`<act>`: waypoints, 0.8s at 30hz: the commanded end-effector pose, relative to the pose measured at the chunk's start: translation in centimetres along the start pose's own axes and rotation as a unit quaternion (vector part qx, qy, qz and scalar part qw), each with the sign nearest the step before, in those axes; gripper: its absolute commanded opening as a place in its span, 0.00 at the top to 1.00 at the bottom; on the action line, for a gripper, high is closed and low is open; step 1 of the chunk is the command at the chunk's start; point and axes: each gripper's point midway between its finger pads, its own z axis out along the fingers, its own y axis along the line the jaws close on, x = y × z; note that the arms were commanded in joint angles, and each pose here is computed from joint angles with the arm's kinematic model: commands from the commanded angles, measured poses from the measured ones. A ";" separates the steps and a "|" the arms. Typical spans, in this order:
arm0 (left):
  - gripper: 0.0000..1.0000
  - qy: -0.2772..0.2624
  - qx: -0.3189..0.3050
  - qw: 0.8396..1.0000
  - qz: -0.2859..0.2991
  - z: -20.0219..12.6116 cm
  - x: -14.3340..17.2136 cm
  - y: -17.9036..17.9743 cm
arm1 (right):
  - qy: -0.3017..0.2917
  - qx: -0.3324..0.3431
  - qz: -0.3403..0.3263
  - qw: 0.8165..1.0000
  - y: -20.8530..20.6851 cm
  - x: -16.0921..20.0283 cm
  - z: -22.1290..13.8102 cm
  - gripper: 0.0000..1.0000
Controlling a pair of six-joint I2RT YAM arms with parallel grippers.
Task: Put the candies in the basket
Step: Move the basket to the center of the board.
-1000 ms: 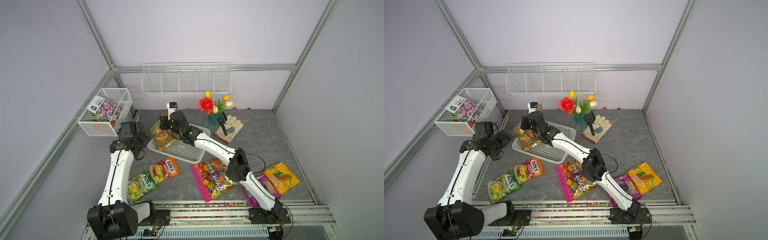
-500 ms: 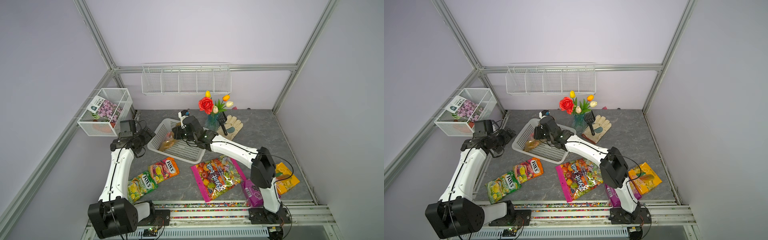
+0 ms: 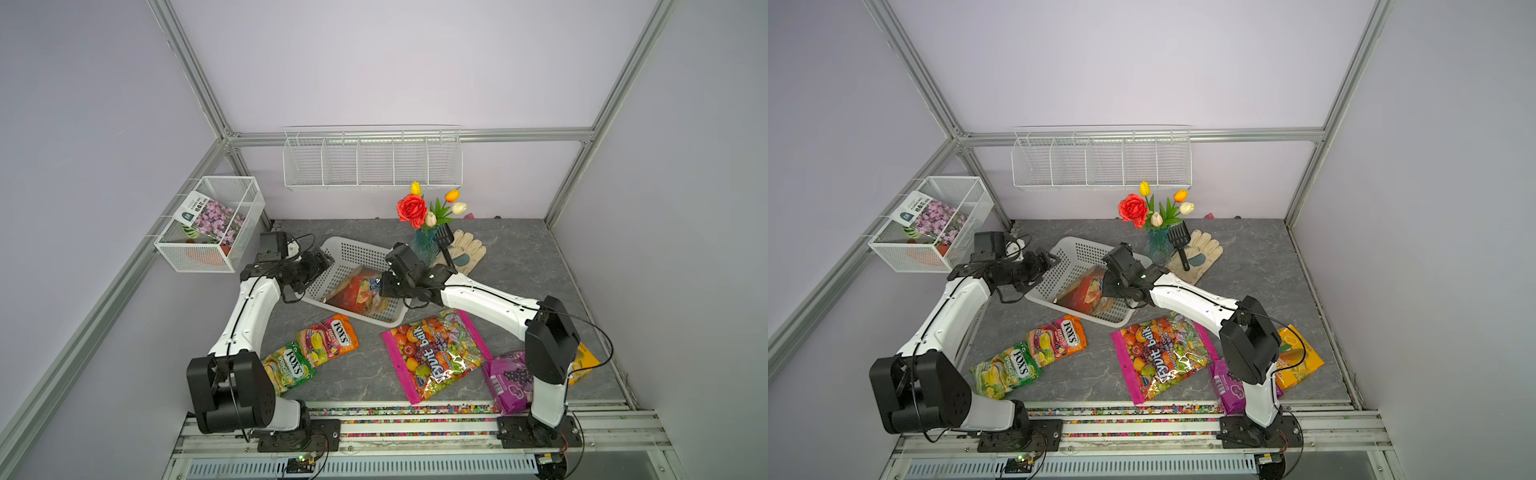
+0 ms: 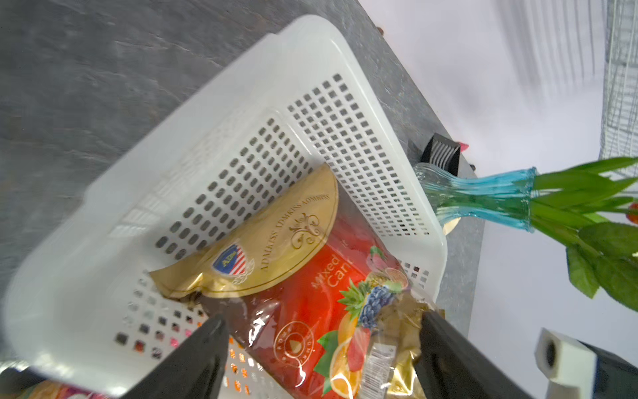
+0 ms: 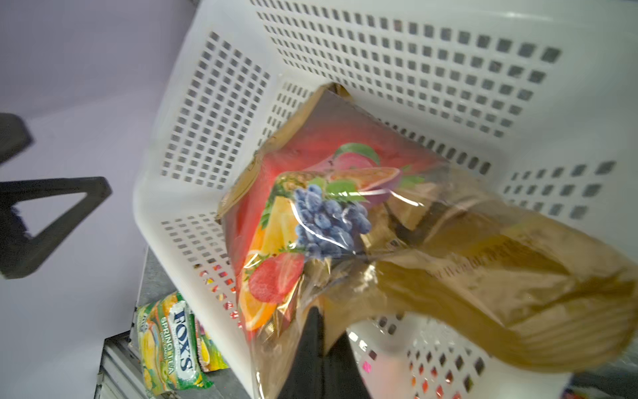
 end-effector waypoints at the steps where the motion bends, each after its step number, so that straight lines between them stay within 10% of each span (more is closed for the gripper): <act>1: 0.11 0.011 0.004 0.999 0.037 1.0 -0.3 -1.3 | 0.009 0.030 0.026 0.999 -2.3 -0.1 0.3 1.00; 12: 0.11 0.009 -0.045 0.999 0.022 3.4 -1.2 1.3 | 0.094 -0.035 -0.009 0.995 -0.3 2.5 5.5 1.00; 24: 0.08 -0.058 -0.124 0.990 0.029 0.8 -3.7 3.6 | 0.062 -0.030 -0.074 0.995 -0.8 1.7 8.2 1.00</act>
